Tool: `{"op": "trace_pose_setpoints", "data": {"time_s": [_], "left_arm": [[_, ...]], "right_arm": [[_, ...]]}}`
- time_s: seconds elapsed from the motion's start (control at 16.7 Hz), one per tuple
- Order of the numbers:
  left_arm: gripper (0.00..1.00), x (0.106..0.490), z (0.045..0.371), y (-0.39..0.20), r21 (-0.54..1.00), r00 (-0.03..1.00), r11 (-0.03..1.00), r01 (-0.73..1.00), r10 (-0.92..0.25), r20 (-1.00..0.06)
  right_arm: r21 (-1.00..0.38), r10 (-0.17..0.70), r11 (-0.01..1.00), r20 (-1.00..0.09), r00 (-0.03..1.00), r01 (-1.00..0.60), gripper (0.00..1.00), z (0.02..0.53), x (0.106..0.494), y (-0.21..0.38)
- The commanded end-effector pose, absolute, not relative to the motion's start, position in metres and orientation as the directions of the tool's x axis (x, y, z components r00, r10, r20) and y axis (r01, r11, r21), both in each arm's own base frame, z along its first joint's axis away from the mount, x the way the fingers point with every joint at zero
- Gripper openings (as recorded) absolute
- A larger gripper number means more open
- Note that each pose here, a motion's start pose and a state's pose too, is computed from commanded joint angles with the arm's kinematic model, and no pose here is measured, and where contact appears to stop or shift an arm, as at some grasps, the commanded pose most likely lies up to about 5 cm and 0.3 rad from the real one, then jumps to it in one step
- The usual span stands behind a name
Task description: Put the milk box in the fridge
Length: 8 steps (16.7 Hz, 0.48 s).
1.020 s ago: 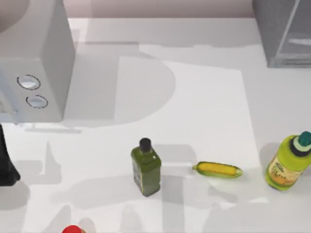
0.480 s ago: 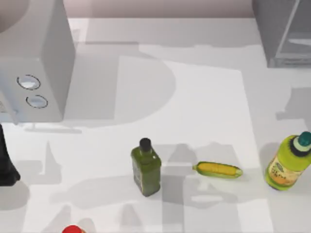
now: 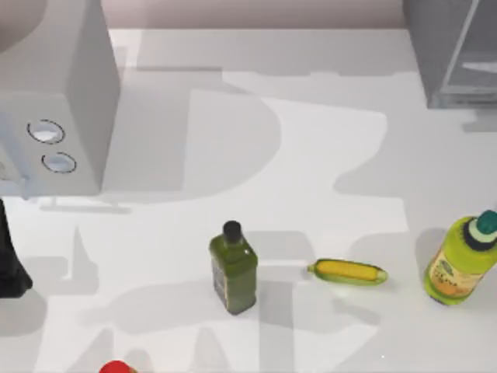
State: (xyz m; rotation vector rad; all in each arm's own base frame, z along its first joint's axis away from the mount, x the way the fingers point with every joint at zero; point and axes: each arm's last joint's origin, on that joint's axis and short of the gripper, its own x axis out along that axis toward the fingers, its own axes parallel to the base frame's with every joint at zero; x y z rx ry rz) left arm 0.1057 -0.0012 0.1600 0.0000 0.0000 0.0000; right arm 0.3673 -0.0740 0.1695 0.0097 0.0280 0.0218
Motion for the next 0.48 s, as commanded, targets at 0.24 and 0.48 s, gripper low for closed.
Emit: {"op": "trace_pose_setpoints", "data": {"time_s": [0.24,0.48], "left_arm": [[1.00,0.106,0.160,-0.001,0.000,1.000,1.000,0.000,0.000,0.000],[1.00,0.106,0.160,-0.001,0.000,1.000,1.000,0.000,0.000,0.000]], "right_arm": [[0.005,0.007,1.000,-0.012,1.000,-0.007,0.00,0.125,0.398,-0.096],[0.002,0.001,1.000,-0.001,1.000,-0.001,0.00,0.110,0.405,-0.104]]}}
